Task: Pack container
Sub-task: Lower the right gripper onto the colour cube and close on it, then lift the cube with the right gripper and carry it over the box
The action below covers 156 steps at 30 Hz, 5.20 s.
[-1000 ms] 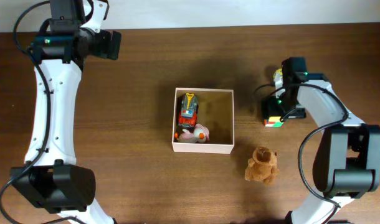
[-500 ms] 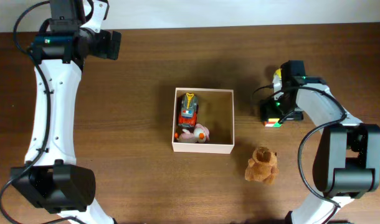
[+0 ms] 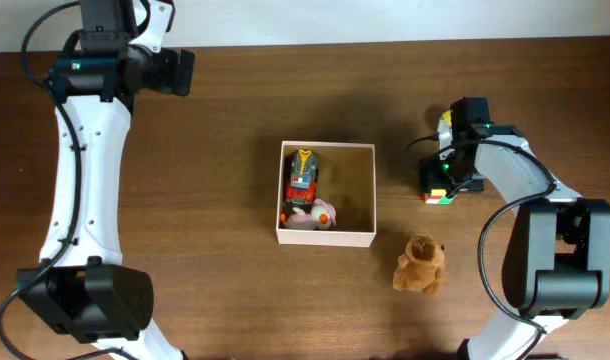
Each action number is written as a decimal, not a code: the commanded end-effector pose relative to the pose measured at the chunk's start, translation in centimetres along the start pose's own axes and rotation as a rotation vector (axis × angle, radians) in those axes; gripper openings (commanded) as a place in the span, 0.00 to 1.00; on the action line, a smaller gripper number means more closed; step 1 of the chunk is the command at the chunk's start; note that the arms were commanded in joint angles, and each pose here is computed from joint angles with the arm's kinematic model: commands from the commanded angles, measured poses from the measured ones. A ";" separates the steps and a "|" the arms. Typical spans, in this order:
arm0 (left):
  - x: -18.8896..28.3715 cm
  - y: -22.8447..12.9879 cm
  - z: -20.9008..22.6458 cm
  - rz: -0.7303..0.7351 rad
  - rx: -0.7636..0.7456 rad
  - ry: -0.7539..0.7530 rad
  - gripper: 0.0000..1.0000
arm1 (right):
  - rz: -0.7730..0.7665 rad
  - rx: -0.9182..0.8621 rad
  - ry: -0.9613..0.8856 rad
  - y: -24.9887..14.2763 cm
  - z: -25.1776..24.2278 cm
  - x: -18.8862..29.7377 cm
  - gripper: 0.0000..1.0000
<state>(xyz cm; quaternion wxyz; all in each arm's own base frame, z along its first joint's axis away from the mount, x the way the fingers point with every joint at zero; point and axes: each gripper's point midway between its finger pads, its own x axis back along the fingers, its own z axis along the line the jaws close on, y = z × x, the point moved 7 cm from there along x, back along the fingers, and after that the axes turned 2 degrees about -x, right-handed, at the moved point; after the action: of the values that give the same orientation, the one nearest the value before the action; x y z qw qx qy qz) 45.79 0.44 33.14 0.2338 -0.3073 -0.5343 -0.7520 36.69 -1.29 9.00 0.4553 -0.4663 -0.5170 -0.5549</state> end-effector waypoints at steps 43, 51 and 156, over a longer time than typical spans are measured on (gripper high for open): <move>0.7 0.6 0.1 -0.023 0.009 0.009 0.99 | 0.070 -0.014 0.015 -1.2 0.0 -3.2 0.73; 0.7 0.6 0.1 -0.023 0.009 0.009 0.99 | 0.077 -0.014 0.015 -1.3 0.0 -3.2 0.69; 0.7 0.6 0.1 -0.023 0.009 0.010 0.99 | -0.011 0.096 0.179 1.4 19.5 7.1 0.53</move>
<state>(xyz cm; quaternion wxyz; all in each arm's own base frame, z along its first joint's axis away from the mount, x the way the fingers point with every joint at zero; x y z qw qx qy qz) 45.79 0.44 33.14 0.2338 -0.3073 -0.5343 -0.7520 38.15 17.90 18.43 0.5199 -0.3728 -0.5076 -0.5771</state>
